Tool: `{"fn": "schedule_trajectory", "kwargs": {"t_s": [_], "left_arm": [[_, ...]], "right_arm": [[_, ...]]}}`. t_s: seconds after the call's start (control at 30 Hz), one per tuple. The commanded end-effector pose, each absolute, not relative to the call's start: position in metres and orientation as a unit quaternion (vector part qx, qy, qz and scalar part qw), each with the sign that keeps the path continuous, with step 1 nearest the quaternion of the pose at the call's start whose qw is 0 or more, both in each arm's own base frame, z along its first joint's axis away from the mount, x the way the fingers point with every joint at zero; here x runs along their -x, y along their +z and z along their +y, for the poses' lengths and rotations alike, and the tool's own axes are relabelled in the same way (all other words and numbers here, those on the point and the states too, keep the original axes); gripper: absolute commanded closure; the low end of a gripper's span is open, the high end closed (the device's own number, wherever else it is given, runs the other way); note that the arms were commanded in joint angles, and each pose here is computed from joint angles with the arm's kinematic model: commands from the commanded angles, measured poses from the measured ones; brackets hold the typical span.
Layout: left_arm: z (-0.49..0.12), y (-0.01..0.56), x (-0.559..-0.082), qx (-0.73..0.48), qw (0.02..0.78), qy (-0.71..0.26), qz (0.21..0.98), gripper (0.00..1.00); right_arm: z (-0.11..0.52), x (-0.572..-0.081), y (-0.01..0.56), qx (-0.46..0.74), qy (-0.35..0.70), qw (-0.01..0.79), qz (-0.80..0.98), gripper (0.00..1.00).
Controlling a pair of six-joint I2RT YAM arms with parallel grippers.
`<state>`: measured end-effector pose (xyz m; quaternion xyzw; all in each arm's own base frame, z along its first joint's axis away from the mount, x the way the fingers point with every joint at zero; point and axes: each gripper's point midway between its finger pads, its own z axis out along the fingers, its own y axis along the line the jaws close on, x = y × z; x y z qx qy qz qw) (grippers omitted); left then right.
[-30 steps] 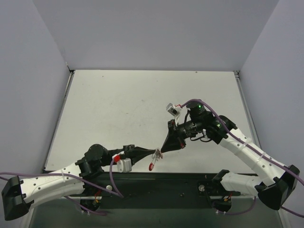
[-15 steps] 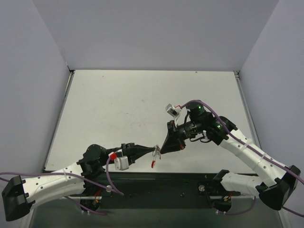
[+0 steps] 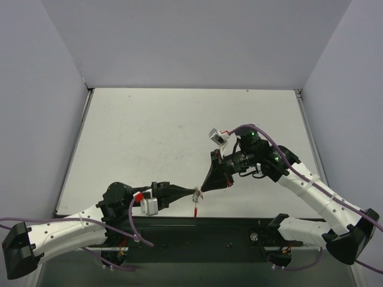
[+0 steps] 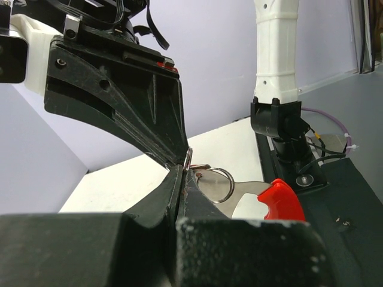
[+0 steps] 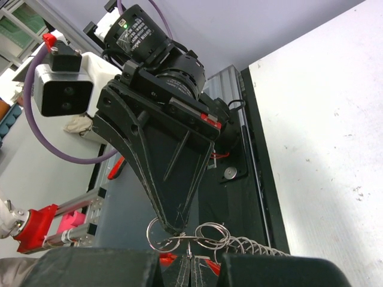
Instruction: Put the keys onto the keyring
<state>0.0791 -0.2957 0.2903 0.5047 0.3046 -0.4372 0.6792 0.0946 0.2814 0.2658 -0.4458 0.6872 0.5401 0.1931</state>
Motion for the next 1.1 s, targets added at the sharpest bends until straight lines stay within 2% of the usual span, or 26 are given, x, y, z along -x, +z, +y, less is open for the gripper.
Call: {"fn": "schedule_trajectory", "kwargs": {"t_s": [0.0,1.07], "left_arm": [[-0.293,0.312,-0.073,-0.49,0.697,-0.451,0.266,1.0],[-0.288,0.304,-0.09,-0.472,0.719,-0.416,0.294,1.0]], "right_arm": [[0.288,-0.093,0.291,0.468,0.559,0.218,0.649,1.0],[0.286,-0.085,0.295,0.471,0.569,0.212,0.639,1.0]]}}
